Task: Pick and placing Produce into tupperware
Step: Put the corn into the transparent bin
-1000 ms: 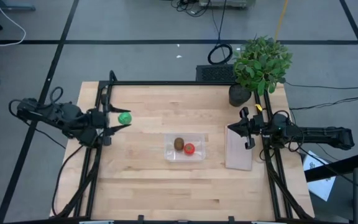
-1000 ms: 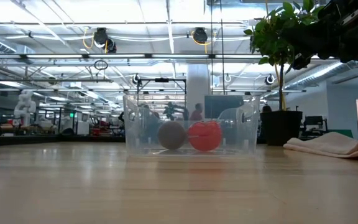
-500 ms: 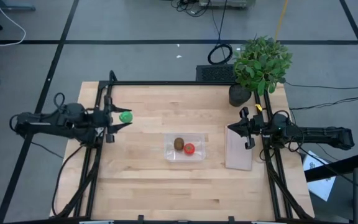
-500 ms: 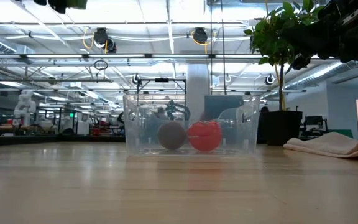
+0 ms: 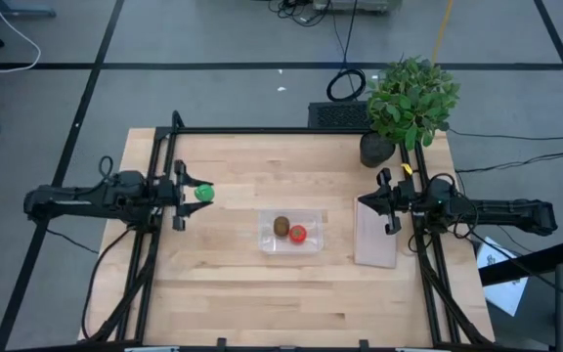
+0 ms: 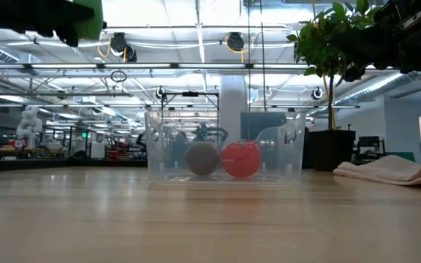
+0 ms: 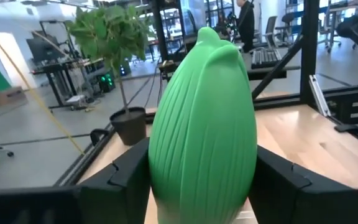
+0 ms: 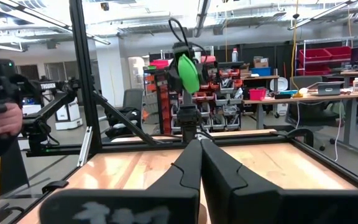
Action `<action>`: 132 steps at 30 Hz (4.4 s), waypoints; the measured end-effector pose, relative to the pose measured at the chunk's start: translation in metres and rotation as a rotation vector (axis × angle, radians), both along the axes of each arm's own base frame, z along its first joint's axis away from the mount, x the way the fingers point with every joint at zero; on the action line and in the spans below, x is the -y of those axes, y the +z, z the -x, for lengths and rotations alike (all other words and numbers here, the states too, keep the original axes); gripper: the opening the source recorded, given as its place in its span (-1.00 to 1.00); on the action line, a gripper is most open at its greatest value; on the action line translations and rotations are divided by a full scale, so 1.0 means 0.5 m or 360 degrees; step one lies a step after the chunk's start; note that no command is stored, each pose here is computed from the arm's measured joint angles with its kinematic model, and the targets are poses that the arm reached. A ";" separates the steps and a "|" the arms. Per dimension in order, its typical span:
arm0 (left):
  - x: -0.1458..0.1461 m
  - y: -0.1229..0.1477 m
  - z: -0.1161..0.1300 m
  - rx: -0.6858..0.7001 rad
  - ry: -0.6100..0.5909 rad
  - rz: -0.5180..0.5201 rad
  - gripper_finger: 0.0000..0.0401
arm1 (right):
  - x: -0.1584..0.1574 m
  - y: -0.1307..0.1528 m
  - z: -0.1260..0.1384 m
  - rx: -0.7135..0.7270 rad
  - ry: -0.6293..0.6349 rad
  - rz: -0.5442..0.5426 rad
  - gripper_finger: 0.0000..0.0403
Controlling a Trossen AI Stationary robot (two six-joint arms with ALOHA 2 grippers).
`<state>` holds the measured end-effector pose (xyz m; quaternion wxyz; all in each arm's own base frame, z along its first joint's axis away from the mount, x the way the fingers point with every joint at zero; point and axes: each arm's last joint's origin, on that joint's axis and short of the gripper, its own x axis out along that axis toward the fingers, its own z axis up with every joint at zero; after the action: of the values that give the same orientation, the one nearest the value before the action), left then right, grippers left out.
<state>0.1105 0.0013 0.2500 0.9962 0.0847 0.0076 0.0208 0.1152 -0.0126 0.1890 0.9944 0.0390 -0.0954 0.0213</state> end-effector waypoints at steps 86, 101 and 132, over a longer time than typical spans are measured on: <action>-0.093 0.091 -0.143 -0.0190 -0.0154 0.0162 -0.01 | 0.000 0.000 0.000 0.0001 -0.0009 0.0029 -1.00; -0.100 0.262 -0.160 -0.0171 -0.0209 0.0098 0.01 | 0.000 0.000 0.000 0.0001 -0.0009 0.0029 -1.00; -0.156 0.214 -0.398 -0.1225 -0.0379 0.0099 0.05 | 0.000 -0.001 0.000 -0.0004 -0.0011 0.0040 -1.00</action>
<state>0.3095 0.0794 0.3570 0.9180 0.0564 0.3710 -0.1284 0.1153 -0.0127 0.1885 0.9951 0.0262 -0.0940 0.0189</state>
